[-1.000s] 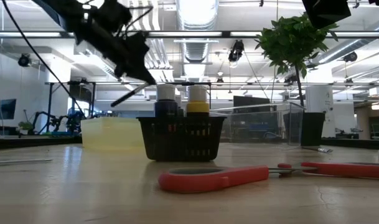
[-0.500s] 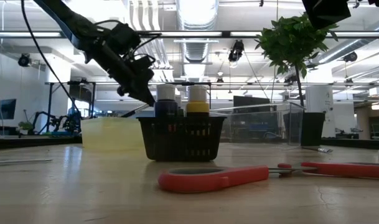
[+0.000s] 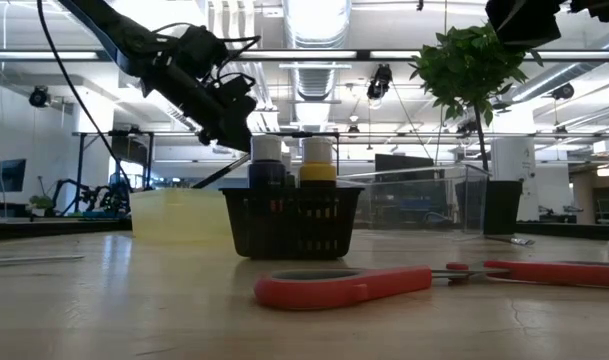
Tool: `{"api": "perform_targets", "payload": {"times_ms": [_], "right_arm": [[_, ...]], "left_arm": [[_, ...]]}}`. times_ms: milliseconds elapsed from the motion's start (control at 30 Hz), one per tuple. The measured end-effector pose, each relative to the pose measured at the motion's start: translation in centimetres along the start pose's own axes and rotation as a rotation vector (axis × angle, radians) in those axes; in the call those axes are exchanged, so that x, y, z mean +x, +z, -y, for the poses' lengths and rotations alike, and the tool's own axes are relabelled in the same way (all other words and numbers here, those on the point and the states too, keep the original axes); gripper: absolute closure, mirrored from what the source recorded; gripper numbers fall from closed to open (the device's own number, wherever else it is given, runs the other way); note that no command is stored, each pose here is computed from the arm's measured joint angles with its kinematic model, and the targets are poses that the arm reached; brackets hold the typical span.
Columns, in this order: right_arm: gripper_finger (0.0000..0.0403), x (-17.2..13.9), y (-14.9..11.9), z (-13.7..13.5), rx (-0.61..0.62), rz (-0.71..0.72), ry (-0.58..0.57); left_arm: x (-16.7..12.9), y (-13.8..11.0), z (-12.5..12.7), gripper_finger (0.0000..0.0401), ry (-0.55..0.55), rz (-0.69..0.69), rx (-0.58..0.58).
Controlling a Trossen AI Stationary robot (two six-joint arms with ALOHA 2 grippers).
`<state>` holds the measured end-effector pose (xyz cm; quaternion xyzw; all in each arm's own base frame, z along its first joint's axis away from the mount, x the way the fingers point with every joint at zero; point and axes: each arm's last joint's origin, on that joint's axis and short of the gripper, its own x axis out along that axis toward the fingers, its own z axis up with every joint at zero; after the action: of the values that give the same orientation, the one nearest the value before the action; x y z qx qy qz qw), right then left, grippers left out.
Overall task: Pick & Place Paint Supplies
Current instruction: Put the black powder brush into the yellow bin, then put the black eyeshadow brush into the yellow bin
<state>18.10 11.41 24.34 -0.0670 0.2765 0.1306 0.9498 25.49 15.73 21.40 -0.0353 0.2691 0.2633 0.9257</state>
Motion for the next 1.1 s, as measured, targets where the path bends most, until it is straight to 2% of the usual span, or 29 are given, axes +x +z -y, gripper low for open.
{"api": "perform_targets", "payload": {"times_ms": [433,733,800,867,1000,1100], "right_arm": [[0.014,0.0,0.0,0.0,0.003,0.001,0.0],[0.014,0.0,0.0,0.0,0.003,0.001,0.001],[0.014,0.0,-0.1,0.0,0.011,-0.003,0.0],[0.014,0.0,-0.2,0.0,0.023,-0.009,-0.001],[0.014,0.1,-0.3,0.0,0.032,-0.019,-0.003],[0.014,0.1,-0.4,0.1,0.038,-0.03,-0.023]], "left_arm": [[0.0,0.0,0.0,0.0365,0.0,0.0,0.002],[0.0,0.0,0.1,0.0265,-0.002,0.0,0.002],[-0.2,0.2,0.4,0.0249,-0.04,0.012,0.006],[-0.8,0.9,1.1,0.0237,-0.169,0.069,0.015],[-3.3,3.3,3.8,0.0231,-0.597,0.287,0.049],[-6.2,5.0,7.0,0.0231,-0.936,0.473,0.188]]}}
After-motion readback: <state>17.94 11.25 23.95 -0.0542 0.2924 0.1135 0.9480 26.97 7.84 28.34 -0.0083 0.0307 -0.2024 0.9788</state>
